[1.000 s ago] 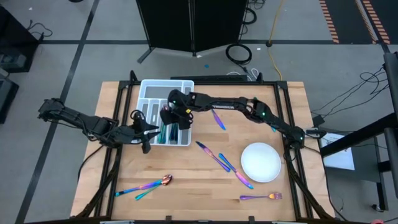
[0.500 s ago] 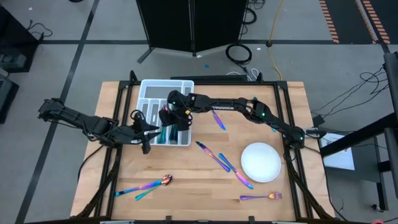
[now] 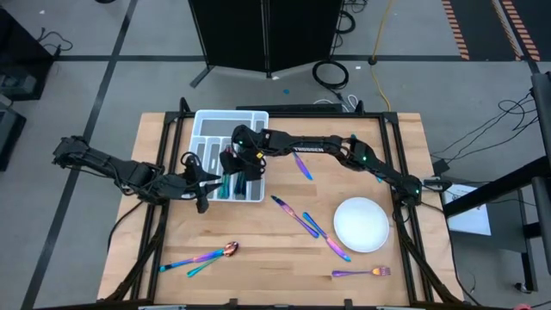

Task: Sort silverware
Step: Put the iridescent fork into the white silverware tray

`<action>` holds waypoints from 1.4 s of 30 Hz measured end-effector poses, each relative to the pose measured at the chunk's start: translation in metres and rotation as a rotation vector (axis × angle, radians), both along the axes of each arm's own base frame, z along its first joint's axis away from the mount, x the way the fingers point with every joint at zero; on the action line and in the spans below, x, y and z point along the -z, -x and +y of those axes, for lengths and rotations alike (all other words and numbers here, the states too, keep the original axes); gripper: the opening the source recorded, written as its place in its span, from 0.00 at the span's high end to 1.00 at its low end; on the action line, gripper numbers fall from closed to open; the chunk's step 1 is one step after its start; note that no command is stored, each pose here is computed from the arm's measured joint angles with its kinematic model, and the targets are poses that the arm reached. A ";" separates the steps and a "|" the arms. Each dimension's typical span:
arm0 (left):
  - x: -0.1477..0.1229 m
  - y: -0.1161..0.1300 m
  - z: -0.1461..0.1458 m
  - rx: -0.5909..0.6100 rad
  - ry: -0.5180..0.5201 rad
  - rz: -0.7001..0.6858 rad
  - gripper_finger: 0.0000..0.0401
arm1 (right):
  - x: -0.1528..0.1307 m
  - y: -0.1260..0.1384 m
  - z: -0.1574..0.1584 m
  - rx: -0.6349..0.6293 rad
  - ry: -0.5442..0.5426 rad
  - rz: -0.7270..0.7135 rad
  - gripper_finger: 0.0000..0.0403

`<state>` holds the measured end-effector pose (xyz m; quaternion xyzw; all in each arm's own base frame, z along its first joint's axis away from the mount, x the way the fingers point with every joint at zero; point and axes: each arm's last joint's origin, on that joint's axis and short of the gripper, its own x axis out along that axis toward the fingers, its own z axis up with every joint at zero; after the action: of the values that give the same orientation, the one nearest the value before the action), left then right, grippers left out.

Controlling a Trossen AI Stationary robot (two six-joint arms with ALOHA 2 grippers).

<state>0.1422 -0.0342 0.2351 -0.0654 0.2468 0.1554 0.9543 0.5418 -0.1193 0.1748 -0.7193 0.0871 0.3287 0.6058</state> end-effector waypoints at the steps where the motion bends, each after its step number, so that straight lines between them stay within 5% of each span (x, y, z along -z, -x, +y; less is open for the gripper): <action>1: 0.000 0.000 0.000 0.000 0.000 0.000 0.72 | 0.000 0.000 -0.001 0.033 0.006 0.009 0.70; 6: 0.000 0.000 0.000 0.000 0.000 0.001 0.72 | -0.001 0.001 -0.004 0.216 0.003 0.059 0.71; 14: 0.000 0.000 0.000 0.001 0.000 0.000 0.72 | -0.051 0.011 0.008 0.412 -0.221 0.068 0.71; 23: -0.001 0.000 -0.002 0.030 -0.024 -0.004 0.72 | -0.095 0.035 0.024 1.044 -0.545 0.111 0.71; 32: -0.011 -0.004 -0.011 0.128 -0.072 -0.099 0.72 | -0.092 0.051 0.054 1.387 -0.862 0.303 0.71; 42: -0.019 -0.007 -0.014 0.203 -0.196 -0.151 0.72 | -0.080 0.068 0.088 1.648 -0.915 0.506 0.71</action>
<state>0.1494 -0.0479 0.2541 0.0420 0.1633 0.0759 0.9828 0.4739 -0.0314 0.2548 -0.0363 0.5544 -0.0512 0.8299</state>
